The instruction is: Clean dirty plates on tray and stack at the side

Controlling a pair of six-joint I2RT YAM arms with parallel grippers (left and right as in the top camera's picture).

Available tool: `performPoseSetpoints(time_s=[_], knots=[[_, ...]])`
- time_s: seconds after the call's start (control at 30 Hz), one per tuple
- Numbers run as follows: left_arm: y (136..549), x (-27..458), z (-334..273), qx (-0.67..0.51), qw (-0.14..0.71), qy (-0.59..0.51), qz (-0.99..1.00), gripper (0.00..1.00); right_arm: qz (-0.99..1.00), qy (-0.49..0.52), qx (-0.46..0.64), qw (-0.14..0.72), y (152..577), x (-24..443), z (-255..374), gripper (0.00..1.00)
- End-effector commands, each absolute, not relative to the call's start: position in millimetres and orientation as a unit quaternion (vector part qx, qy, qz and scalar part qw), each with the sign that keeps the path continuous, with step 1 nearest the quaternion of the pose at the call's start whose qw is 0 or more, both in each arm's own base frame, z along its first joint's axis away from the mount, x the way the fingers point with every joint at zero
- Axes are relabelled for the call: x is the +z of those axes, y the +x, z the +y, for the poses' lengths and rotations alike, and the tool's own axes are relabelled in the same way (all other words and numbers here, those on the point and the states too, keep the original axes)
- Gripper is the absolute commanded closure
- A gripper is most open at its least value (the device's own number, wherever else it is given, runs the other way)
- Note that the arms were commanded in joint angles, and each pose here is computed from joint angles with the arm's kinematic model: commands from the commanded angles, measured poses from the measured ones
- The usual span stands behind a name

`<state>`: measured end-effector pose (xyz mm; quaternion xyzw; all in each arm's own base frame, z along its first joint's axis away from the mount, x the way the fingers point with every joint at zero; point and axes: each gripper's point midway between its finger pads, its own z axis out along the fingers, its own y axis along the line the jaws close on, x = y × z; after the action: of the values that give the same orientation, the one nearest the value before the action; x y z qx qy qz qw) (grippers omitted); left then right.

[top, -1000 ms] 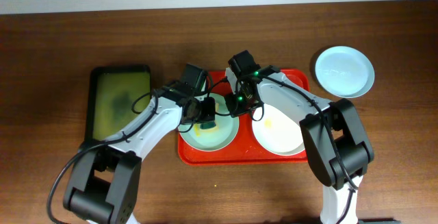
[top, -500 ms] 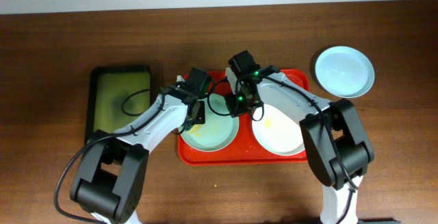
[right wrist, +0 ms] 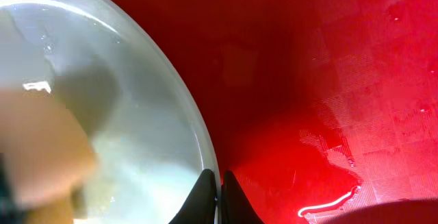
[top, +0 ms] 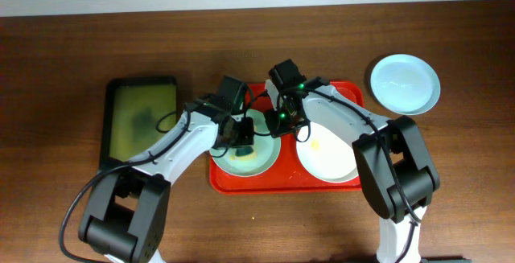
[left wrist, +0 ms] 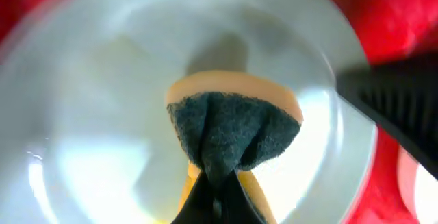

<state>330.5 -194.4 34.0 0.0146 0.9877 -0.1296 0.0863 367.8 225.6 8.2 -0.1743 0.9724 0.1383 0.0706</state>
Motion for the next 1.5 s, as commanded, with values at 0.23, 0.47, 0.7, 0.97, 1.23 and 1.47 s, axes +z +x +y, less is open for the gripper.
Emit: performPoseSetpoints(time_s=[0.23, 0.47, 0.7, 0.97, 1.23, 1.47], knots=[[320.3, 25.5, -114.8, 0.093, 0.112, 0.002, 0.989, 1.00, 0.975, -0.173, 0.126, 0.061, 360.7, 0.5, 222.5, 0.96], [340.3, 46.4, -110.3, 0.112, 0.156, -0.009, 0.981, 1.00, 0.975, -0.173, 0.126, 0.061, 360.5, 0.5, 222.4, 0.96], [354.5, 106.3, -112.9, 0.059, 0.235, -0.084, 0.967, 1.00, 0.970, -0.180, 0.134, 0.089, 369.3, 25.6, 227.6, 0.96], [357.1, 170.3, -51.7, 0.014, 0.292, -0.179, 0.939, 1.00, 0.946, -0.238, 0.098, 0.199, 392.7, 103.2, 220.0, 0.96], [337.2, 160.8, 11.0, 0.014, 0.236, -0.268, 0.934, 1.00, 0.909, -0.283, -0.132, 0.275, 405.1, 147.1, 179.7, 0.96], [331.0, 157.9, 38.6, 0.010, 0.221, -0.308, 0.925, 1.00, 0.780, -0.339, -0.398, 0.343, 400.1, 220.7, 189.5, 0.96]])
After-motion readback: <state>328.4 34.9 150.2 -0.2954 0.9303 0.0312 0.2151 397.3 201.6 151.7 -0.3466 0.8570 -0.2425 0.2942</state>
